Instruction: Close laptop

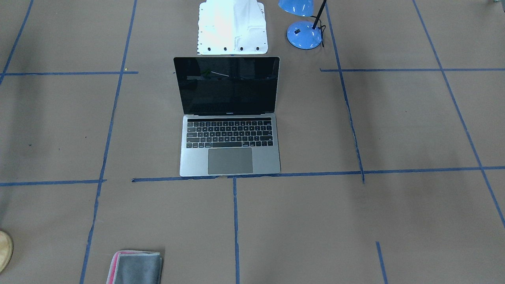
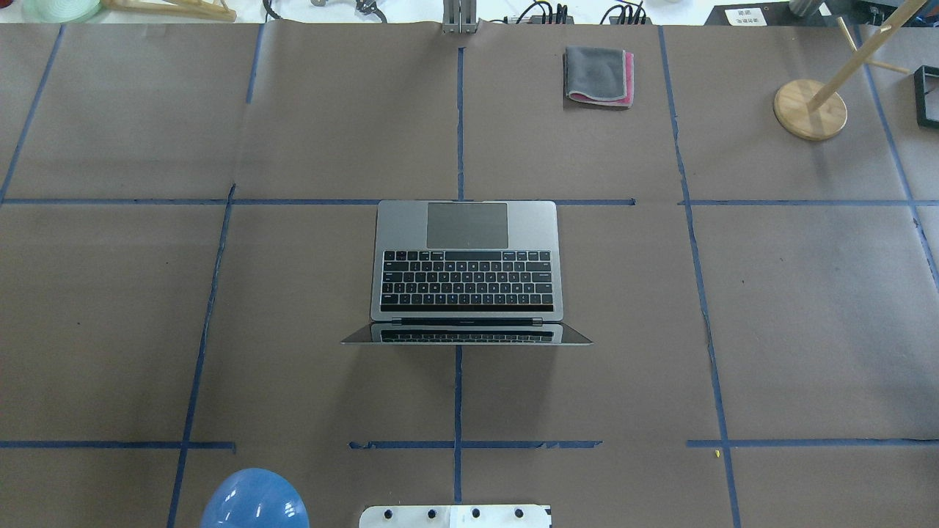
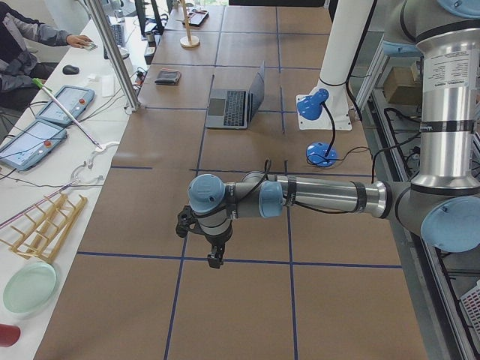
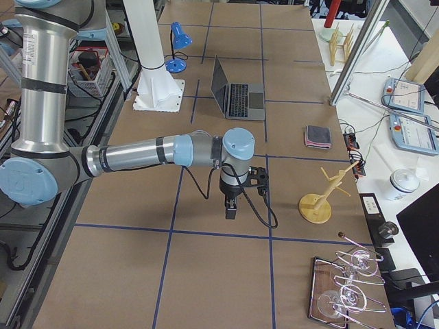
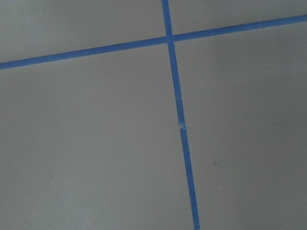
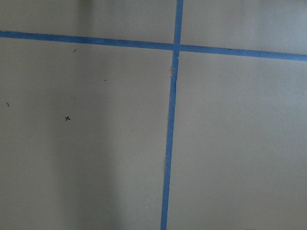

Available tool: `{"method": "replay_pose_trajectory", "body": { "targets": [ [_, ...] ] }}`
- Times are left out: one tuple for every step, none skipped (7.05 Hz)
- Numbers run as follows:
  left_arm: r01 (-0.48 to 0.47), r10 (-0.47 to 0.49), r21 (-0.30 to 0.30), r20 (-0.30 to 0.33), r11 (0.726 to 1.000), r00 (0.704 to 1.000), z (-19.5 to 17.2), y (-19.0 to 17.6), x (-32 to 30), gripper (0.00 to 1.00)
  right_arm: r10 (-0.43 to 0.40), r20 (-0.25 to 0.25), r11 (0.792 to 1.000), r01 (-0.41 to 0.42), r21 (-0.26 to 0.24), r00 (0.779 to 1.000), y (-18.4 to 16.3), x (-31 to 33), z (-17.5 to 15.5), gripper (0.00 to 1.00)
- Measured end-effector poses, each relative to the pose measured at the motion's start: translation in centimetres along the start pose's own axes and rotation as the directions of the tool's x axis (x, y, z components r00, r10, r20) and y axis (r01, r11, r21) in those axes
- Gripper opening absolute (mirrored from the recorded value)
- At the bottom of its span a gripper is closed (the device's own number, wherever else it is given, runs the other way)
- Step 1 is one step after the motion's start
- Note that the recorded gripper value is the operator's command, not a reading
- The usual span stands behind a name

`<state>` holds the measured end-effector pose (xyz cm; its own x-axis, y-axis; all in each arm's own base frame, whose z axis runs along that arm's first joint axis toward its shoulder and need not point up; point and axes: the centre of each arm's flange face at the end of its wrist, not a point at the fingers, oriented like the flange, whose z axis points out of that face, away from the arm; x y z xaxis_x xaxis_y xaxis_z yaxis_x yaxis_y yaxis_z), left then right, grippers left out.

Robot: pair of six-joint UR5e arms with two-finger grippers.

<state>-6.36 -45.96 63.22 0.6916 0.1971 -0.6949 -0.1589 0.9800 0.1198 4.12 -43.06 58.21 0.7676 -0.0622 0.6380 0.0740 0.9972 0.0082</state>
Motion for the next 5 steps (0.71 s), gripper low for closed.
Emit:
{"method": "replay_pose_trajectory", "body": {
  "targets": [
    [-0.043,0.043,0.046,0.011,0.998,0.999,-1.3,-2.0,0.9,1.00,-0.006,0.008,1.000,0.006,0.009,1.000,-0.3,-0.3,-0.3,1.00],
    [-0.082,0.081,0.086,0.022,0.993,0.997,-2.6,-3.8,1.7,1.00,-0.023,0.030,0.999,0.022,0.029,0.999,-0.5,-0.7,-0.5,1.00],
    [-0.101,0.099,0.106,0.026,0.989,0.995,-3.2,-4.7,2.1,1.00,-0.044,0.052,0.998,0.042,0.053,0.998,-0.8,-1.1,-0.7,1.00],
    [-0.104,0.102,0.120,0.025,0.987,0.994,-3.7,-5.2,2.6,1.00,-0.055,0.063,0.997,0.051,0.065,0.997,-0.9,-1.2,-0.7,1.00],
    [-0.092,0.090,0.135,0.024,0.987,0.996,-4.0,-5.4,3.1,1.00,-0.057,0.069,0.996,0.052,0.068,0.996,-0.9,-1.3,-0.6,1.00]
  ]
}}
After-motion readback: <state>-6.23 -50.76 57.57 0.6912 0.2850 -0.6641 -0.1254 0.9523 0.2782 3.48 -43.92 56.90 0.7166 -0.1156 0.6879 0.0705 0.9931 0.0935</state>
